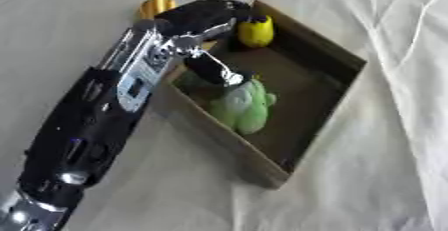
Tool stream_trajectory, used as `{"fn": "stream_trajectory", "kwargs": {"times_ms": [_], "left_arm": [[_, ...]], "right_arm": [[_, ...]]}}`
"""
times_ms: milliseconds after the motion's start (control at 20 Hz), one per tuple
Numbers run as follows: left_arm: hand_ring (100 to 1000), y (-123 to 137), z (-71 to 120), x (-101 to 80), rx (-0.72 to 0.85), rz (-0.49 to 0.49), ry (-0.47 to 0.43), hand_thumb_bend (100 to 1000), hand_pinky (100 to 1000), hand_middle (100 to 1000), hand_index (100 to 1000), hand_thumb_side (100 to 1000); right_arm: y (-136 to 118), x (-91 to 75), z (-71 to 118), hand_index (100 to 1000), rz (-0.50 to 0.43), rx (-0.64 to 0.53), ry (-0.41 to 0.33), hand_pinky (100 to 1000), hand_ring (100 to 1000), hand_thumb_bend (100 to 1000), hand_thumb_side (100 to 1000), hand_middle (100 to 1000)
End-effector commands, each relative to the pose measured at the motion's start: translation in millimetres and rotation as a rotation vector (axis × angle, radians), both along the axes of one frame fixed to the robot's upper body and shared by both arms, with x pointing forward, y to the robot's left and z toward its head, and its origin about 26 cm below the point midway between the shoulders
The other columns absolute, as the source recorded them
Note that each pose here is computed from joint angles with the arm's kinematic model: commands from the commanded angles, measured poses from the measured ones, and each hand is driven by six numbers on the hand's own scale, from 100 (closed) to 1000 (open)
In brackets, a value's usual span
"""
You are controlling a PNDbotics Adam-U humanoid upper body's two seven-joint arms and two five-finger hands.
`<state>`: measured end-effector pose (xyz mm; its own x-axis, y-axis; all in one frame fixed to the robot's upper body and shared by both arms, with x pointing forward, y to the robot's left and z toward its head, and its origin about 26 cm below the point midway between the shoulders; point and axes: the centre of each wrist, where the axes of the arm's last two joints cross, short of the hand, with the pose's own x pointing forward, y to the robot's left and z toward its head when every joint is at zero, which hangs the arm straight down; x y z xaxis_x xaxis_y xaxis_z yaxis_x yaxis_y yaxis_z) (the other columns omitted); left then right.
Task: Pick up objects on the table and place them in the box.
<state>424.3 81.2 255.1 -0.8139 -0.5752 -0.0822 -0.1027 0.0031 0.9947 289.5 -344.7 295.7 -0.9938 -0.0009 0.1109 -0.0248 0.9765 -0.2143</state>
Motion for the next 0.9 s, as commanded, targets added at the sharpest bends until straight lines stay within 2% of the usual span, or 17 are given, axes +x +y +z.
{"fn": "stream_trajectory", "kwargs": {"times_ms": [50,300,350,400,450,500,550,600,650,800,900], "left_arm": [[940,3.2,15.2,-3.5,-0.034,-0.008,-0.044,393,966,829,959,409],[923,9.8,24.1,-7.3,-0.101,-0.006,-0.050,318,948,812,948,348],[915,14.3,28.9,-8.3,-0.126,0.002,-0.061,245,939,805,941,297],[908,20.6,35.1,-9.6,-0.157,0.015,-0.076,217,930,798,933,240],[906,29.5,43.4,-11.4,-0.193,0.035,-0.098,211,928,796,928,225],[906,38.0,50.9,-13.7,-0.224,0.052,-0.118,211,928,796,928,225],[901,49.6,59.8,-15.6,-0.257,0.077,-0.143,220,924,793,919,173],[899,61.3,68.3,-17.9,-0.290,0.101,-0.168,222,923,793,917,165],[900,74.6,76.6,-19.9,-0.320,0.130,-0.195,260,920,815,910,114],[901,118.9,95.7,-22.5,-0.377,0.242,-0.268,319,920,837,913,100],[893,148.4,99.9,-18.5,-0.387,0.325,-0.280,344,920,820,907,100]], "right_arm": [[-0.4,-4.7,8.8,827,-0.007,-0.014,-0.026,856,946,100,398,655],[-0.8,-4.8,8.3,827,-0.011,-0.011,-0.022,856,946,100,396,655],[-1.3,-5.1,8.0,826,-0.014,-0.010,-0.020,855,945,100,394,655],[-1.9,-5.3,7.8,826,-0.017,-0.009,-0.020,855,944,100,391,655],[-2.8,-5.7,7.8,826,-0.021,-0.007,-0.019,855,943,100,391,655],[-3.5,-6.0,7.8,826,-0.025,-0.005,-0.019,855,943,100,391,655],[-4.7,-6.5,7.5,826,-0.030,-0.003,-0.017,855,944,100,395,655],[-5.8,-7.0,7.4,826,-0.037,-0.002,-0.016,855,944,100,395,655],[-6.8,-7.5,7.1,826,-0.043,-0.001,-0.013,855,945,100,399,654],[-9.1,-8.6,6.4,826,-0.062,-0.009,-0.007,855,944,100,392,655],[-10.1,-9.1,6.8,825,-0.070,-0.016,-0.009,855,942,100,384,655]]}}
